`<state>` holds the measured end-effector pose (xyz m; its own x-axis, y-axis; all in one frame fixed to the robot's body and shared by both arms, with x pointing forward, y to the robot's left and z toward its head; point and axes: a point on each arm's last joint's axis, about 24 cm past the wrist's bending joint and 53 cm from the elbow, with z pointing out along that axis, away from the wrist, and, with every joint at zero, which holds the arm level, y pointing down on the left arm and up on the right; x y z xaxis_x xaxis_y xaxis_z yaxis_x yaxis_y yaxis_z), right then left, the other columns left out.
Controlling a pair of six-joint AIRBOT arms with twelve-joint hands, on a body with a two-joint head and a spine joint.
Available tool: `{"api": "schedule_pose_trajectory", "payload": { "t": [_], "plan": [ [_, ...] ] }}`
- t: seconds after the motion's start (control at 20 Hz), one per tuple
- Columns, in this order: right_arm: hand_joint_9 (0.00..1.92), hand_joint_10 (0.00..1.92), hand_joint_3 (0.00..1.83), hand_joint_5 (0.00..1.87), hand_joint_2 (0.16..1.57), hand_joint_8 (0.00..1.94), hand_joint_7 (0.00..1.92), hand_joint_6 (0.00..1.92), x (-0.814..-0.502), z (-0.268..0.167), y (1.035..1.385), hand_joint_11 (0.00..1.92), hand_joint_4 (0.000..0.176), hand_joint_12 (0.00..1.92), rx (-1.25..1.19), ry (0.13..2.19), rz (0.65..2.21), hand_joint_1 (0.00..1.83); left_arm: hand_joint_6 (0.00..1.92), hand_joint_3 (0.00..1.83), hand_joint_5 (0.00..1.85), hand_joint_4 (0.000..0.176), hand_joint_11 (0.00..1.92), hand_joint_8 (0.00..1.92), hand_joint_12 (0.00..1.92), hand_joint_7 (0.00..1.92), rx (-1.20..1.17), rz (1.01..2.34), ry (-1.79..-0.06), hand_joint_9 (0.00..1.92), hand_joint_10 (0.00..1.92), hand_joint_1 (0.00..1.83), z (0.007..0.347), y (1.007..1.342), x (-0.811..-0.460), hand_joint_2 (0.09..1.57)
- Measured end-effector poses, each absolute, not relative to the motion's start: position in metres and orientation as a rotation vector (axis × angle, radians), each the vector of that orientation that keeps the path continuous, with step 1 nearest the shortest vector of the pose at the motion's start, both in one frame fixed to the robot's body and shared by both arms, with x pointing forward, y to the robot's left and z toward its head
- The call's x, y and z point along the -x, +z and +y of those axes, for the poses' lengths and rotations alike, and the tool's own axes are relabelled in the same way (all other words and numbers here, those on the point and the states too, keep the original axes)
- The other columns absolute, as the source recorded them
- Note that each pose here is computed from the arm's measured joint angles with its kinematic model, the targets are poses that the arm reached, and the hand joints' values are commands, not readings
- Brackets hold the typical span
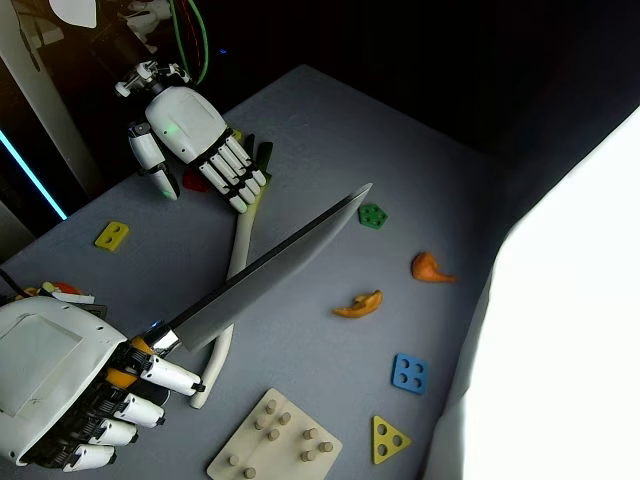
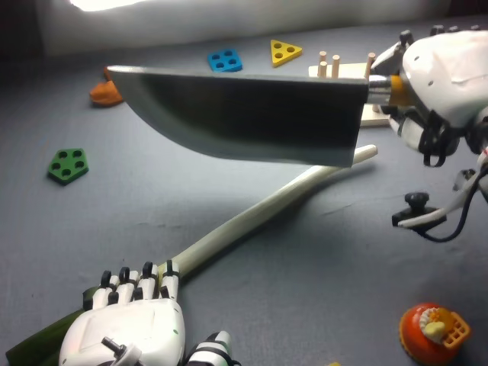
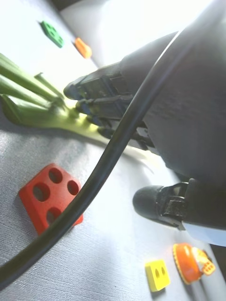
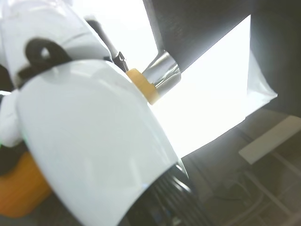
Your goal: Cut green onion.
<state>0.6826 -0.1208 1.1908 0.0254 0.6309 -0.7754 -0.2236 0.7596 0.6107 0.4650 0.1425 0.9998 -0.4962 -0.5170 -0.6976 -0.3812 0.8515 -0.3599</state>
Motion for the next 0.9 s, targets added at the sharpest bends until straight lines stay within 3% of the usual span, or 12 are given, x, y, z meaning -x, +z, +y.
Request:
{"api": "schedule_pose_trajectory", "payload": {
  "t": [0.4,0.65,0.75,0.9],
  "plan": [
    [1.58,1.92,0.00,1.29,1.25,1.94,1.53,1.92,-0.675,-0.110,1.173,1.66,0.176,1.92,-0.339,0.666,1.417,1.57,0.00,0.00,0.00,0.000,0.00,0.00,0.00,0.01,0.650,2.150,-0.199,0.00,0.00,0.00,0.142,1.000,-0.465,1.43],
    [1.63,1.92,0.00,1.26,1.30,1.94,1.56,1.92,-0.672,-0.120,1.164,1.69,0.176,1.92,-0.354,0.661,1.405,1.53,0.00,0.00,0.00,0.000,0.00,0.00,0.00,0.01,0.650,2.151,-0.202,0.00,0.00,0.04,0.141,1.000,-0.465,1.42],
    [1.62,1.92,0.00,1.23,1.28,1.94,1.55,1.91,-0.671,-0.122,1.163,1.68,0.176,1.92,-0.358,0.659,1.401,1.54,0.01,0.00,0.04,0.000,0.00,0.01,0.00,0.02,0.651,2.150,-0.204,0.00,0.00,0.16,0.141,1.000,-0.466,1.40],
    [1.60,1.92,0.00,1.21,1.29,1.94,1.54,1.91,-0.671,-0.130,1.164,1.68,0.176,1.92,-0.354,0.651,1.398,1.52,0.00,0.00,0.03,0.000,0.00,0.00,0.00,0.02,0.650,2.151,-0.205,0.00,0.00,0.16,0.141,1.000,-0.465,1.40]
  ]
}}
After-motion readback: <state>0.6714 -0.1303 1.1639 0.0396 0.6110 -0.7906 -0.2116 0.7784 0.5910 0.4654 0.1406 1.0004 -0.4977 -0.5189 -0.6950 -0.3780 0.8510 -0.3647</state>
